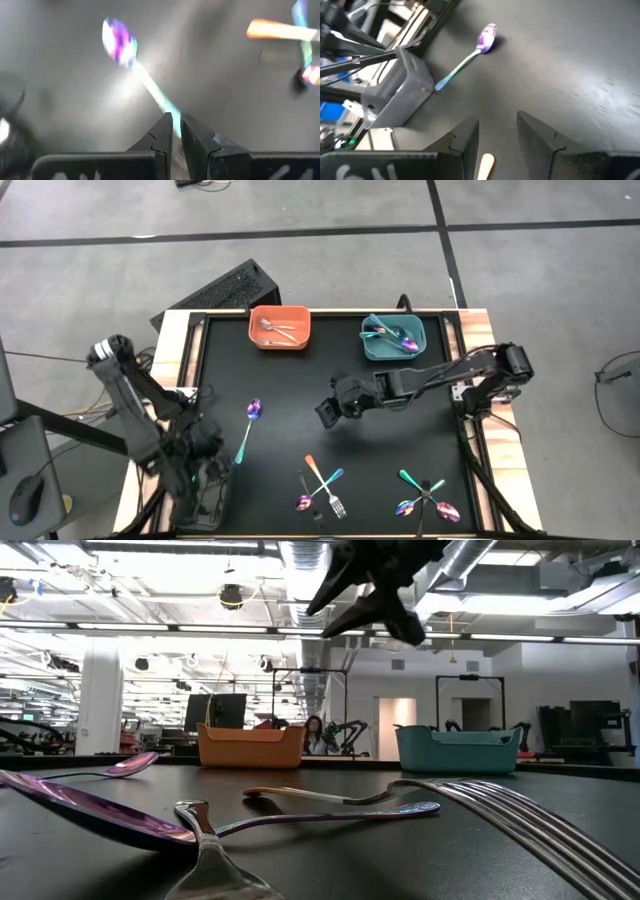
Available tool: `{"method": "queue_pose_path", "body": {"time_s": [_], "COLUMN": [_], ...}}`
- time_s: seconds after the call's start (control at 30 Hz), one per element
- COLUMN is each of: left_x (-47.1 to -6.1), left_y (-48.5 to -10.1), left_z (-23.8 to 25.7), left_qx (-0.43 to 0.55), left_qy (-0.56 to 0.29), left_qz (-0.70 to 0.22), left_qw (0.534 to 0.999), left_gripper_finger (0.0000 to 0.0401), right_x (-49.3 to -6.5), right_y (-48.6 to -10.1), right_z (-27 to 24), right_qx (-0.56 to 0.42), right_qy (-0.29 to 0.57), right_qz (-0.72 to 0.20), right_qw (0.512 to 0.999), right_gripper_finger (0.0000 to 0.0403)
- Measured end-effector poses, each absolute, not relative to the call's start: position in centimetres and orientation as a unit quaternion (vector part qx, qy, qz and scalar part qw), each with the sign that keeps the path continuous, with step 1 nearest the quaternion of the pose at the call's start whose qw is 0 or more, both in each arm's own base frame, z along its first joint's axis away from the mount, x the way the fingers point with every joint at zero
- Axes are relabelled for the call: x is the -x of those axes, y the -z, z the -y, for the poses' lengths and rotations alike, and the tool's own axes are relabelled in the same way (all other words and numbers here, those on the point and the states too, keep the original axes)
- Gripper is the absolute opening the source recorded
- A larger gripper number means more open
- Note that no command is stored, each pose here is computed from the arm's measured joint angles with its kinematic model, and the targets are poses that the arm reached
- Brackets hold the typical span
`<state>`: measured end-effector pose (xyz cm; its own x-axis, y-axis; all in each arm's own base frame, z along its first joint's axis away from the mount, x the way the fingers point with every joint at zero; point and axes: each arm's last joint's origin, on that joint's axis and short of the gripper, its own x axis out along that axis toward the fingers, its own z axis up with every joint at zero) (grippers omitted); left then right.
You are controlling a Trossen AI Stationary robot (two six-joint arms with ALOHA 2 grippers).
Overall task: Sort silverware by color (type)
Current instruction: Put the blue spoon into the blue bin
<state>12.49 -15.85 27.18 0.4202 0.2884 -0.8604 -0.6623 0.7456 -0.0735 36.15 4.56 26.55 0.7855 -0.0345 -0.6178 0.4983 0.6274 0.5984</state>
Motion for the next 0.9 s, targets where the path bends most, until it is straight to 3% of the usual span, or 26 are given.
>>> {"method": "queue_pose_path", "body": {"time_s": [0.2,0.5,0.63,0.9], "left_x": [-14.4,-15.5,-15.4,-15.0], "left_y": [-27.4,-23.9,-21.3,-16.9], "left_z": [11.5,6.4,4.8,3.7], "left_qx": [0.232,0.305,0.323,0.380], "left_qy": [-0.247,-0.185,-0.204,-0.224], "left_qz": [-0.388,-0.339,-0.360,-0.435], "left_qw": [0.857,0.871,0.851,0.785], "left_gripper_finger": [0.0044,0.0142,0.0164,0.0167], "right_x": [-34.1,-30.6,-30.3,-30.3], "right_y": [-28.1,-31.0,-30.9,-30.6], "right_z": [-4.4,-4.4,-4.2,-2.7], "right_qx": [-0.379,-0.311,-0.292,-0.306], "right_qy": [0.212,0.211,0.214,0.244], "right_qz": [-0.281,-0.292,-0.310,-0.313], "right_qw": [0.856,0.880,0.879,0.865], "right_gripper_finger": [0.0150,0.0150,0.0150,0.0150]}}
